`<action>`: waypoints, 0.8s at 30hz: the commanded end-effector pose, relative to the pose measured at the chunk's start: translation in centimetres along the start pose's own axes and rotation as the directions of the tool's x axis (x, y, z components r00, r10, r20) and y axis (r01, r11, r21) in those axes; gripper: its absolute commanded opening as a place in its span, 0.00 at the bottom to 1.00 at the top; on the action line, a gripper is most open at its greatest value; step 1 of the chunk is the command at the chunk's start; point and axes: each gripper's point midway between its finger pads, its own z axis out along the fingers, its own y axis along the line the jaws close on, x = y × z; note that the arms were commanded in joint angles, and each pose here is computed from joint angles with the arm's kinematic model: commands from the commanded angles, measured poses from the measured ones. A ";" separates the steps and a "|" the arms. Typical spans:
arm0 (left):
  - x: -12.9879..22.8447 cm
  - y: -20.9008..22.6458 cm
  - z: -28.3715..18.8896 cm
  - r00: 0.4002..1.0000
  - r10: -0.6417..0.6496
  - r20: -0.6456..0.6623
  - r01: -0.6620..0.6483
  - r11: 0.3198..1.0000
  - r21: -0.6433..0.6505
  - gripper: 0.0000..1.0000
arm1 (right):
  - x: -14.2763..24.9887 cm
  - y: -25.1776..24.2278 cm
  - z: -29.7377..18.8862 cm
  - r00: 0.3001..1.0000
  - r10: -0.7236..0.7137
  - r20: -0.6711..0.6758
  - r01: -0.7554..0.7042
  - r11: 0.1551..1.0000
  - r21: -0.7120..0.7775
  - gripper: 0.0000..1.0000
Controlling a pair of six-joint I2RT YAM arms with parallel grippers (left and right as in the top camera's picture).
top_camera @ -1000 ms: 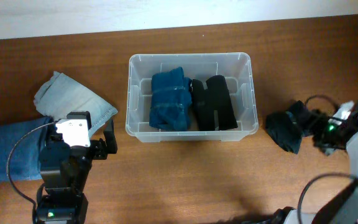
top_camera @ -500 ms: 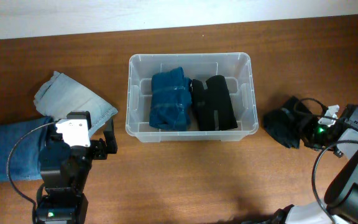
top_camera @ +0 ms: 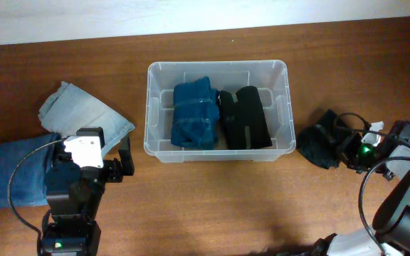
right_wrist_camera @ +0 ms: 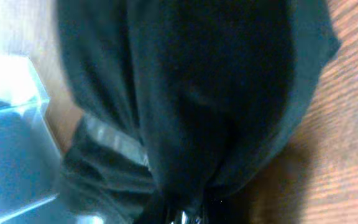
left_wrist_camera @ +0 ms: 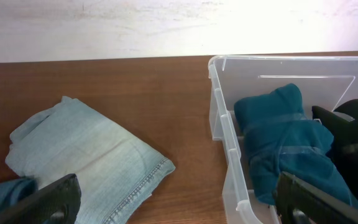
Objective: Pack container
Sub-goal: 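Grasp the remaining black garment on the right with the right gripper, then carry the black garment into the bin and release it, then withdraw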
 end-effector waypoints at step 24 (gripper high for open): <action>-1.0 0.0 -0.3 1.000 0.000 0.023 0.000 1.000 -0.004 0.99 | 10.4 31.2 -8.3 0.648 -0.742 0.169 0.753 0.594 -0.283 0.04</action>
